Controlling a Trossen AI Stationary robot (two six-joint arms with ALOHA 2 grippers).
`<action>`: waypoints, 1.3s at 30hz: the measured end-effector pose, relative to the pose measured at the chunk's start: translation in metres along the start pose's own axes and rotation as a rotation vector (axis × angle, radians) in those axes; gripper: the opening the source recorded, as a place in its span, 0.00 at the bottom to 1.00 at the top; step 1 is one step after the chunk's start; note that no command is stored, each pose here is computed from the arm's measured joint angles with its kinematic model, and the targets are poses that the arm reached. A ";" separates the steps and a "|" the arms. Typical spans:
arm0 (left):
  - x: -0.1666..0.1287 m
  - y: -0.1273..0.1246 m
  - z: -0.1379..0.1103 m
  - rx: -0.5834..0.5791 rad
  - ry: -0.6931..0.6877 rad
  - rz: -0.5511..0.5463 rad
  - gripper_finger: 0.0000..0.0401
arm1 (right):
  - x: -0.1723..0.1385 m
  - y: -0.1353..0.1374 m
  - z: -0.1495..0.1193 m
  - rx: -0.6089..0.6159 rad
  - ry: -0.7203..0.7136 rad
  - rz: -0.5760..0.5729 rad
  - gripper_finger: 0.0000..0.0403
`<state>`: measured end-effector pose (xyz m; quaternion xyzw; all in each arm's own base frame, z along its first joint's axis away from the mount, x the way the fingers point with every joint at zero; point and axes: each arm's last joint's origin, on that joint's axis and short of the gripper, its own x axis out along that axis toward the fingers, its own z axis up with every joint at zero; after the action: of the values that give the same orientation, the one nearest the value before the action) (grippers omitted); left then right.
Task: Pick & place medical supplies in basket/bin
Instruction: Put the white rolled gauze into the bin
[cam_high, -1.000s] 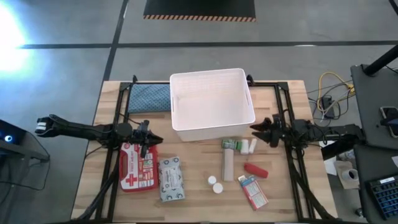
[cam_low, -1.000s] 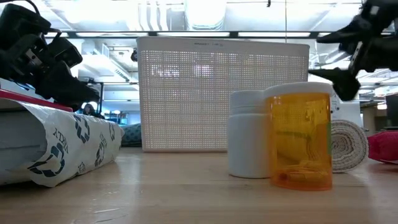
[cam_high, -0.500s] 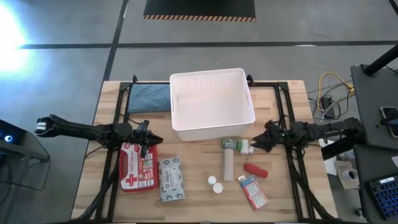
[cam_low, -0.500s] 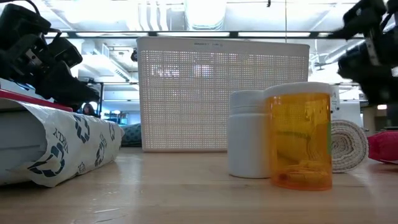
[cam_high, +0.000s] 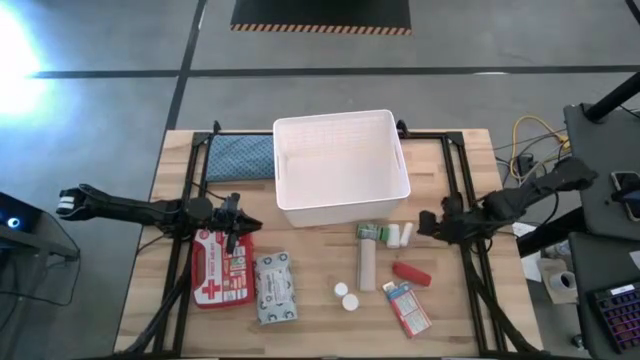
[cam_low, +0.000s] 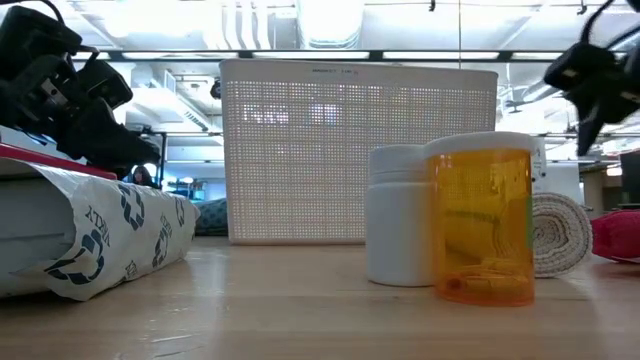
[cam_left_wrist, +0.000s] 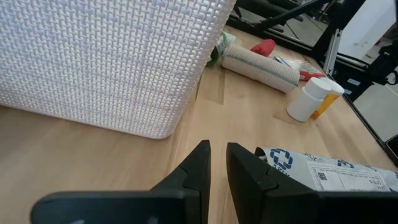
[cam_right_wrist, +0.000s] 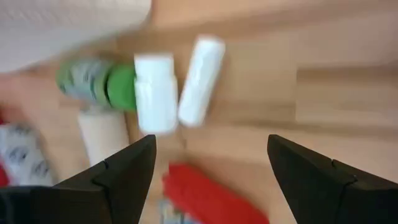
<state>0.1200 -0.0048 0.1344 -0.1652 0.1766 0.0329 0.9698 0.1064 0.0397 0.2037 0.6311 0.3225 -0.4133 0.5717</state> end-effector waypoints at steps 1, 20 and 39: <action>0.000 0.000 0.000 0.000 0.000 0.000 0.08 | 0.002 0.005 -0.003 0.006 -0.014 -0.009 0.74; 0.000 0.000 0.000 0.000 0.000 0.000 0.08 | 0.079 0.041 -0.017 0.189 -0.199 -0.251 0.74; 0.000 0.000 0.000 0.000 0.001 0.000 0.08 | 0.098 0.036 -0.003 0.158 -0.215 -0.422 0.43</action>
<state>0.1199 -0.0048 0.1342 -0.1652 0.1770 0.0331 0.9697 0.1825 0.0317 0.1326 0.5450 0.3513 -0.6120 0.4527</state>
